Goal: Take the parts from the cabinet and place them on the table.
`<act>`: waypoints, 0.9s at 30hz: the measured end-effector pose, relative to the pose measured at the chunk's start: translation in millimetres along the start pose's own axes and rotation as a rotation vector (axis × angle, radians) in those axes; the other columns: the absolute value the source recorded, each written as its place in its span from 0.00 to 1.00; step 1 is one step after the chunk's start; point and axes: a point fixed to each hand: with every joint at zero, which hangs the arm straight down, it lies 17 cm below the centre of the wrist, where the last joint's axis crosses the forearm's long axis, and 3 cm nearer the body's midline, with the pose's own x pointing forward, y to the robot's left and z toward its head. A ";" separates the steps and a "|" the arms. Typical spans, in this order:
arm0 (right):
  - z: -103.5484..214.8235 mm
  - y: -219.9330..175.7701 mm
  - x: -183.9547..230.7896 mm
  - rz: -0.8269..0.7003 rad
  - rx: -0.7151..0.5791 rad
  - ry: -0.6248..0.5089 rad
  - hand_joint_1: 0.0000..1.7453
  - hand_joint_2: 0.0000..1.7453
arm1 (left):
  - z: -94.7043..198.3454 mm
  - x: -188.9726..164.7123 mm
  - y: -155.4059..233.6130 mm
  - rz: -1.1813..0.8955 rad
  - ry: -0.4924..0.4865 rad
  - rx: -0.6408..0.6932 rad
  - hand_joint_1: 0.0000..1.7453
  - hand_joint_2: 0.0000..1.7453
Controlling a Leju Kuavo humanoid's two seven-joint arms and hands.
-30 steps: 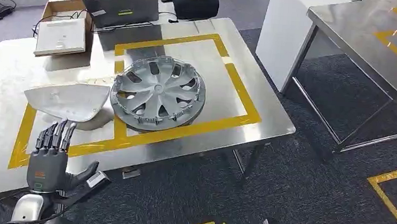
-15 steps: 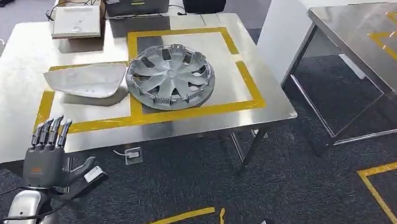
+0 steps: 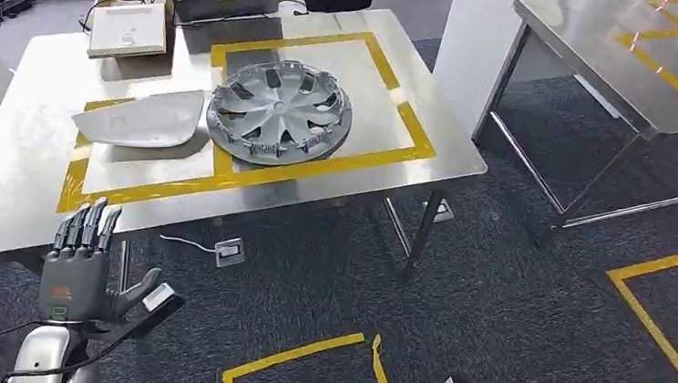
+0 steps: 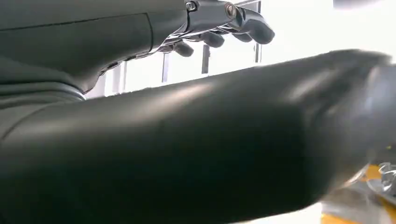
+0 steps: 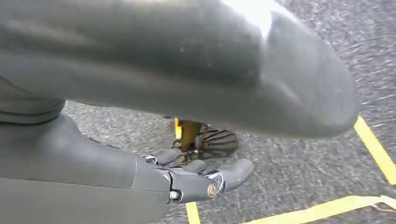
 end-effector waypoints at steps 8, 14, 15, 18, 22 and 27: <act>0.3 0.6 -1.1 0.000 0.001 0.000 0.00 0.00 | -1.2 -0.2 1.3 -0.001 -0.001 0.003 0.00 0.00; 0.6 0.4 -2.6 0.000 0.000 0.002 0.00 0.00 | -1.0 -0.5 0.3 -0.001 0.000 0.000 0.00 0.00; 0.7 0.3 -2.8 0.000 -0.001 0.003 0.00 0.00 | -0.4 -0.7 -0.6 0.000 0.001 -0.002 0.00 0.00; 0.4 0.6 -1.8 0.001 0.000 0.001 0.00 0.00 | -0.4 -0.5 -0.6 0.000 0.000 -0.002 0.00 0.00; -0.8 0.1 1.9 0.013 -0.005 -0.006 0.00 0.00 | -2.5 -2.4 0.1 -0.001 0.008 -0.002 0.00 0.00; -1.2 2.7 2.5 0.021 0.001 -0.006 0.00 0.00 | -1.7 -8.8 -3.1 -0.004 0.023 -0.014 0.00 0.00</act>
